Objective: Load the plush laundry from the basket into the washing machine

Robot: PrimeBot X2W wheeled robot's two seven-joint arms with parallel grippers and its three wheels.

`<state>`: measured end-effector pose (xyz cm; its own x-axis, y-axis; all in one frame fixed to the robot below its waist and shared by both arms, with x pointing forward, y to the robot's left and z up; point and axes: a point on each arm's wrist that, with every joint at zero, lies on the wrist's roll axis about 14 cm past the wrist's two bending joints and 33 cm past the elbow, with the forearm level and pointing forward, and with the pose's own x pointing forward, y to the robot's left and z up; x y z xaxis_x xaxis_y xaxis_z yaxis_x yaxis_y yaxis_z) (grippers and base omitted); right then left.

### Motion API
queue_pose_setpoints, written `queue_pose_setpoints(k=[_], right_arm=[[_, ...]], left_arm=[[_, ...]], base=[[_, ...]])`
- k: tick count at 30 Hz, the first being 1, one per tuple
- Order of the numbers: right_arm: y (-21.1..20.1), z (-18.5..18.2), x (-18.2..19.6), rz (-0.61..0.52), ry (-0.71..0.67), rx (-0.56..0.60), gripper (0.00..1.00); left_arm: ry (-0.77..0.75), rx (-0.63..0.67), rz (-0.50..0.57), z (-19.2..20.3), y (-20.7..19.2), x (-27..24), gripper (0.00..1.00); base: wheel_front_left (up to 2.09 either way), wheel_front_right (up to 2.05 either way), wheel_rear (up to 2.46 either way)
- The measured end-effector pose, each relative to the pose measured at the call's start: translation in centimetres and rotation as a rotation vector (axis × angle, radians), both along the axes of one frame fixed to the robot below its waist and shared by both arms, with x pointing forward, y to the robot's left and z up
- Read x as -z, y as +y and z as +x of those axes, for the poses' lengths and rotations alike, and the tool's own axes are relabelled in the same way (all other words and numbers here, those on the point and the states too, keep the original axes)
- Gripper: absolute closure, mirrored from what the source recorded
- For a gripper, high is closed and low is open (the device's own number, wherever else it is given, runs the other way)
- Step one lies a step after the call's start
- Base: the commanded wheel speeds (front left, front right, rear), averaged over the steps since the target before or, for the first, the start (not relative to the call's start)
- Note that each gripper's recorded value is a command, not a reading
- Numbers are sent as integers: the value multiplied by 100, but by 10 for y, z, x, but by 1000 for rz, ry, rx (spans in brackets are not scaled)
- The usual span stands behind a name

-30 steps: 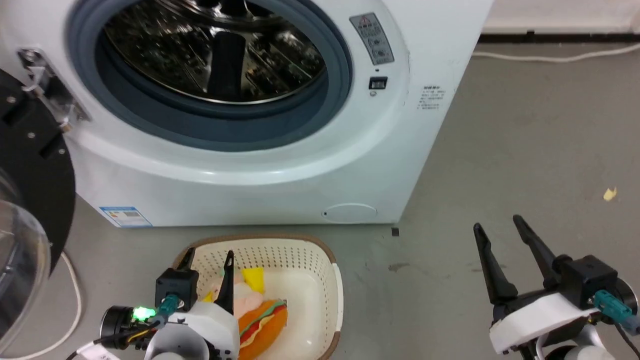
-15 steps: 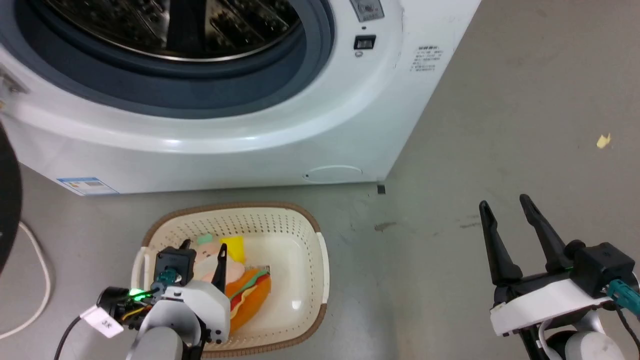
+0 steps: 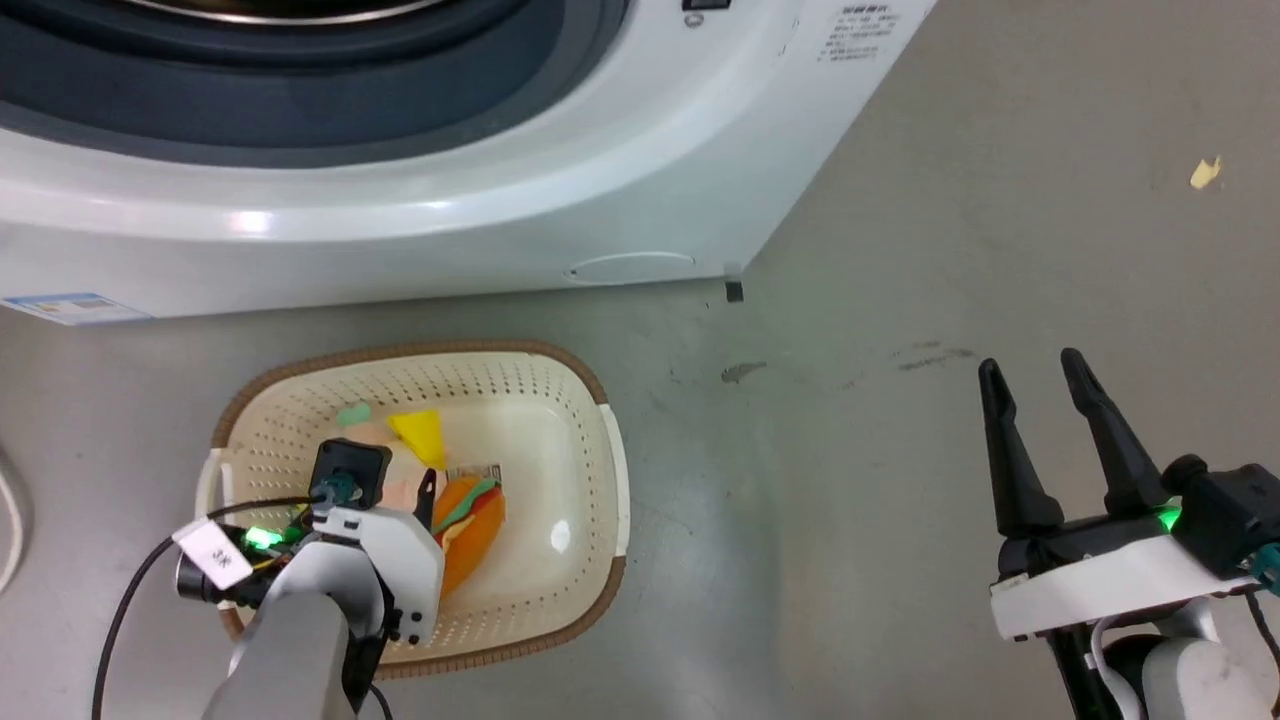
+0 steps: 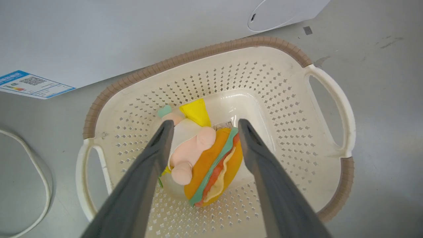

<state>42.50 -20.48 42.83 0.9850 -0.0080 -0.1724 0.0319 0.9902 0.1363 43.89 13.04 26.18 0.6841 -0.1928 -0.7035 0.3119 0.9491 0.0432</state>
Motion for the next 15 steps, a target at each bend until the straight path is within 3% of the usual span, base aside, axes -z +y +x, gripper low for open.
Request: queue_pose_setpoints(k=[15], right_arm=[[-11, 8, 33, 24, 53, 41, 0]], left_arm=[[230, 160, 118, -9, -3, 71, 0]], base=[[0, 0, 0]])
